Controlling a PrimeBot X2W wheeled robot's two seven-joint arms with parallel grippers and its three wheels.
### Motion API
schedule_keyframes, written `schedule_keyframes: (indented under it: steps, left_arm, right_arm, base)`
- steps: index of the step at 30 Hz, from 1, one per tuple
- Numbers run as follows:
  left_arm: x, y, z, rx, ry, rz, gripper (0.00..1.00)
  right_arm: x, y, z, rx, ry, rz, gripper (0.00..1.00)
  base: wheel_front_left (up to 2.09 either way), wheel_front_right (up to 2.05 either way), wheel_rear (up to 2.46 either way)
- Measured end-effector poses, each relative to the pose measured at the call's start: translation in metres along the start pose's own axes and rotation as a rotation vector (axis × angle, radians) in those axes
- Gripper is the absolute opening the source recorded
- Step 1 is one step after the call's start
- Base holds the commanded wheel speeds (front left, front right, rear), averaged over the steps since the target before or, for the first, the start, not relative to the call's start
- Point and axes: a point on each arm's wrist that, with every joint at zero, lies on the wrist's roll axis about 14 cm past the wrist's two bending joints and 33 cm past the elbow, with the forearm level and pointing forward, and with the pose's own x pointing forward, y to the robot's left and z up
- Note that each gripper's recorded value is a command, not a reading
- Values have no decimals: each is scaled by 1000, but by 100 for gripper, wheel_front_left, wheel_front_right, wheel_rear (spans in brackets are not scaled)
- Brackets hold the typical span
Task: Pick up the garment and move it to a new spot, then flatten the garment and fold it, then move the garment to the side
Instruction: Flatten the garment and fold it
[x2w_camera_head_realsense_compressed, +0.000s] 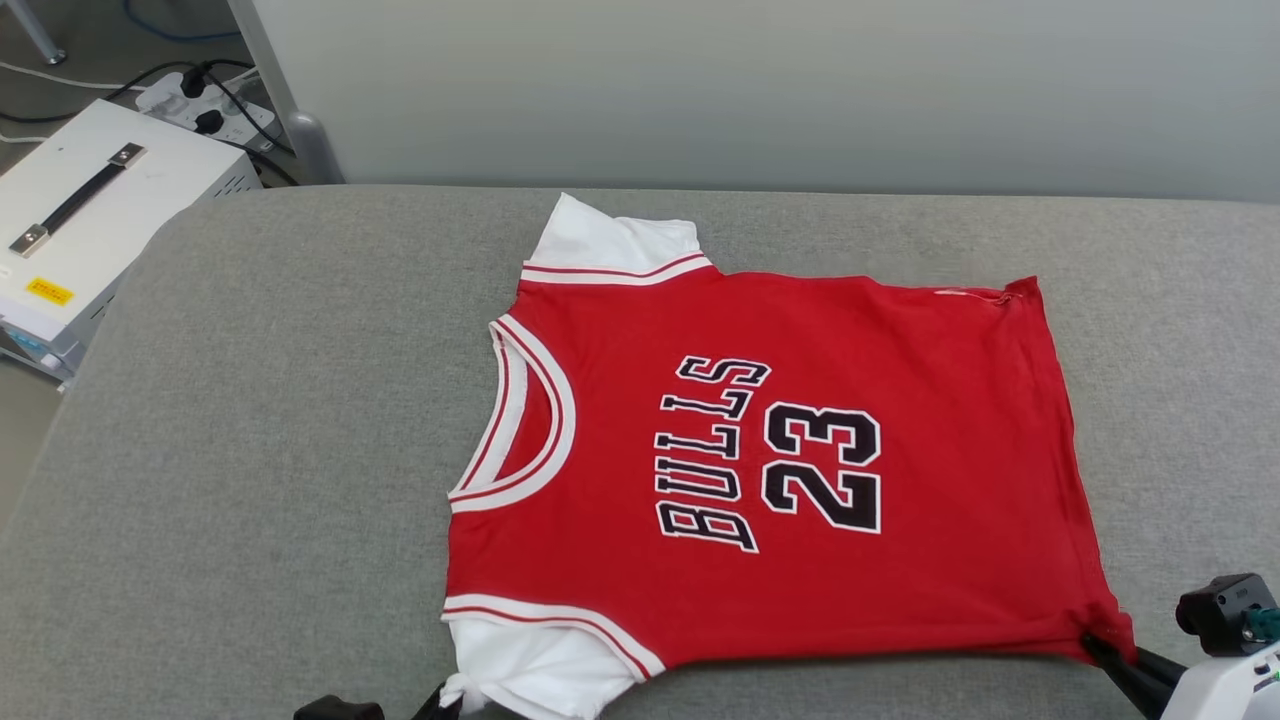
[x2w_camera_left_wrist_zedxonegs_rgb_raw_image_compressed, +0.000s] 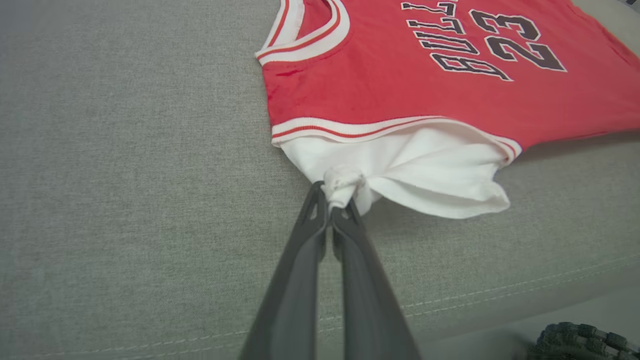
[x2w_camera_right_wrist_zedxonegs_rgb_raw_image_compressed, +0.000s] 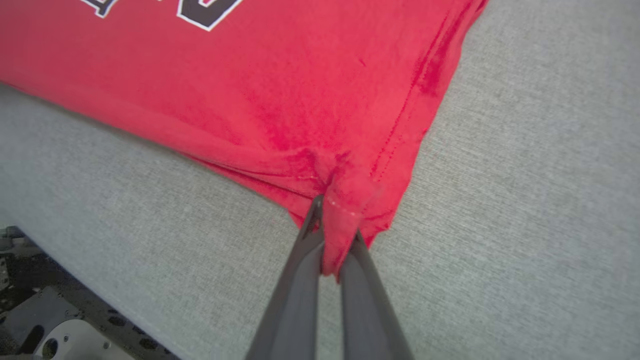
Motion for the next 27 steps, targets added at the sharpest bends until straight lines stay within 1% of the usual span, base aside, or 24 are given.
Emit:
schedule_keyframes:
  steps: [5,8,13,14,19,23,27]
  left_arm:
    - [0,-1,0,6,9,-7,0]
    - [9,1,10,44,-15,-24,0]
    - [34,3,42,111,-86,-69,0]
    - [46,6,54,143,-110,-82,0]
    - [78,8,88,219,-172,-118,0]
    - [103,10,102,248,-186,-134,0]
    - [128,16,103,261,-169,-144,0]
  right_arm:
    - [-2,2,-2,12,13,-9,0]
    - [1,3,7,21,-5,-13,0]
    - [4,-2,31,11,-58,-32,0]
    - [6,-5,38,16,-69,-42,0]
    - [16,-9,53,48,-94,-57,0]
    - [27,-14,59,61,-97,-66,0]
    - [39,-23,66,70,-94,-78,0]
  base:
    - [0,0,0]
    - [0,0,0]
    - [0,0,0]
    - [0,0,0]
    - [0,0,0]
    - [0,0,0]
    - [0,0,0]
